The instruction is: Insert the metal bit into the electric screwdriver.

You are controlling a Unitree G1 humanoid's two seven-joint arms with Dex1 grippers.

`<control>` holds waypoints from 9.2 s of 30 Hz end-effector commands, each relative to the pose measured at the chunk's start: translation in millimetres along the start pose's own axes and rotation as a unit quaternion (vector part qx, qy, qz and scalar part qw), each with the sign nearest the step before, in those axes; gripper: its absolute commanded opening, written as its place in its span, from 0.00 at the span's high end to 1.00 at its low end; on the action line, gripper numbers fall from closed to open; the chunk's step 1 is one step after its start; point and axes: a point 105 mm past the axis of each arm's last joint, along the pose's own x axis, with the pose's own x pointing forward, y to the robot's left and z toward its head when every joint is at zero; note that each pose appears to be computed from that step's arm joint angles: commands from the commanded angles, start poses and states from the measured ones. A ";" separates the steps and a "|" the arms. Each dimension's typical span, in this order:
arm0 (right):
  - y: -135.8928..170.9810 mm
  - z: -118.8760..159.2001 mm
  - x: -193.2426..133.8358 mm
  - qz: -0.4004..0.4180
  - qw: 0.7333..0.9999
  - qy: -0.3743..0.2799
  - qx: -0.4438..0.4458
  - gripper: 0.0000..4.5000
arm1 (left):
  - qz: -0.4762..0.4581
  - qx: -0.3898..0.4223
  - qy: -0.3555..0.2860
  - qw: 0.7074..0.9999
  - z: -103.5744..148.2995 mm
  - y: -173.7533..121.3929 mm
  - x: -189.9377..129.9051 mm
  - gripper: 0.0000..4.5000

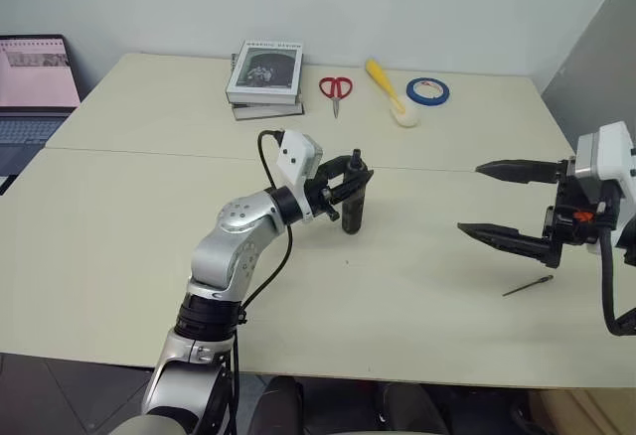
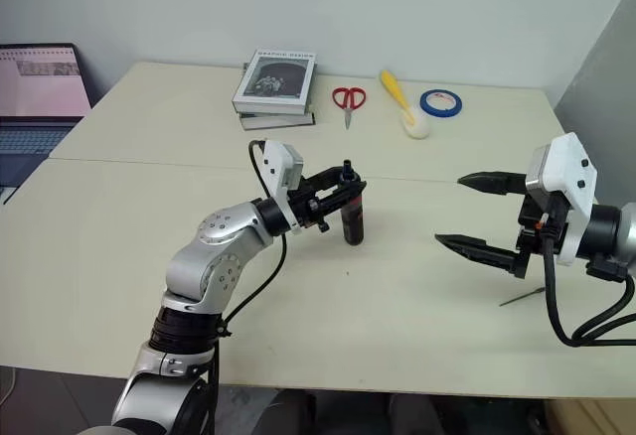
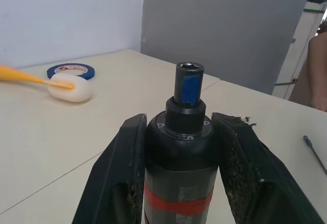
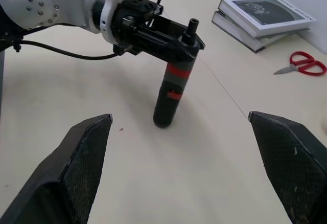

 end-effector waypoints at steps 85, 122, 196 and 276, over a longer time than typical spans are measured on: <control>-56.9 -86.3 -15.4 0.064 0.985 0.157 -0.038 1.00 | 0.019 0.036 -0.062 0.997 42.0 4.9 -1.3 0.64; -23.4 71.9 67.6 -0.067 0.945 -0.303 0.102 1.00 | 0.008 0.005 -0.051 0.999 10.4 -30.8 6.2 0.64; -0.9 54.8 109.4 -0.106 0.940 -0.305 0.110 1.00 | -0.008 0.029 -0.024 0.999 8.3 -21.0 -1.3 0.64; -10.7 46.4 109.6 0.038 0.974 -0.203 0.095 1.00 | -0.021 0.036 -0.021 0.999 8.2 -23.0 -1.2 0.64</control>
